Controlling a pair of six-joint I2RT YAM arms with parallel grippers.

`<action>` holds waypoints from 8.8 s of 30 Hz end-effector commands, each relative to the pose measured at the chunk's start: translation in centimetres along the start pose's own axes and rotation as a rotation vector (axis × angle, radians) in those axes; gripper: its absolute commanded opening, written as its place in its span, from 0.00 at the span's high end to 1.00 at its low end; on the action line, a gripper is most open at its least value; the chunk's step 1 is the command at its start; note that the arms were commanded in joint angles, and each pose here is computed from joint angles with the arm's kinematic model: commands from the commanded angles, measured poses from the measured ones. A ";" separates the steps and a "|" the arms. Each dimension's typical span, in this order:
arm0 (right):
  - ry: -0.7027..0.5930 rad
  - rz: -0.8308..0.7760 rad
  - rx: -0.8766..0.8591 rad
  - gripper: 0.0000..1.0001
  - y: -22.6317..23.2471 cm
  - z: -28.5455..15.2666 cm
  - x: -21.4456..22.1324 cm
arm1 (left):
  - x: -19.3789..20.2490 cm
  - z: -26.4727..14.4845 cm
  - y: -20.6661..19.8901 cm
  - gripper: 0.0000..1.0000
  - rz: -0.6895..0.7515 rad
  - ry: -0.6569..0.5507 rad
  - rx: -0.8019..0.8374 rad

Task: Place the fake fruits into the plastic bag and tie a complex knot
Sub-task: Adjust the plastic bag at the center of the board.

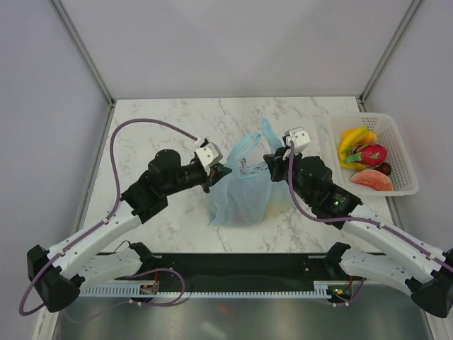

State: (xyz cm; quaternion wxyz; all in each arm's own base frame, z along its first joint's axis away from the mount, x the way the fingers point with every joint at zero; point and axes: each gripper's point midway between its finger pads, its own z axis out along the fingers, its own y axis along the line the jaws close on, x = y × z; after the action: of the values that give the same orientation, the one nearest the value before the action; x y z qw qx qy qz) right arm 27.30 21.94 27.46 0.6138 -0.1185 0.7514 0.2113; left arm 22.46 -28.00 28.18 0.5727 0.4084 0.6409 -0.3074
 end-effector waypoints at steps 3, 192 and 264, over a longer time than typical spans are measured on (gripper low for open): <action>-0.042 0.004 -0.071 1.00 1.2 -1.0 -1.8 | -2.2 -1.0 -2.8 0.98 0.100 0.004 0.195; 0.120 0.002 -0.533 0.41 7.4 -5.9 3.4 | -2.7 -1.4 -3.6 0.98 0.515 0.012 0.354; 0.094 0.011 -0.561 0.29 8.1 -6.2 1.7 | -1.4 -1.0 -5.3 0.98 0.568 0.196 0.454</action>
State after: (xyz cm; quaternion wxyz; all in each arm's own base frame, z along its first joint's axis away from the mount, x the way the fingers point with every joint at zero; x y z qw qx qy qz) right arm 17.61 26.18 25.23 0.4938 -0.2943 0.7145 0.3989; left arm 17.44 -29.92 28.25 0.4602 0.7001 0.4868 -0.2471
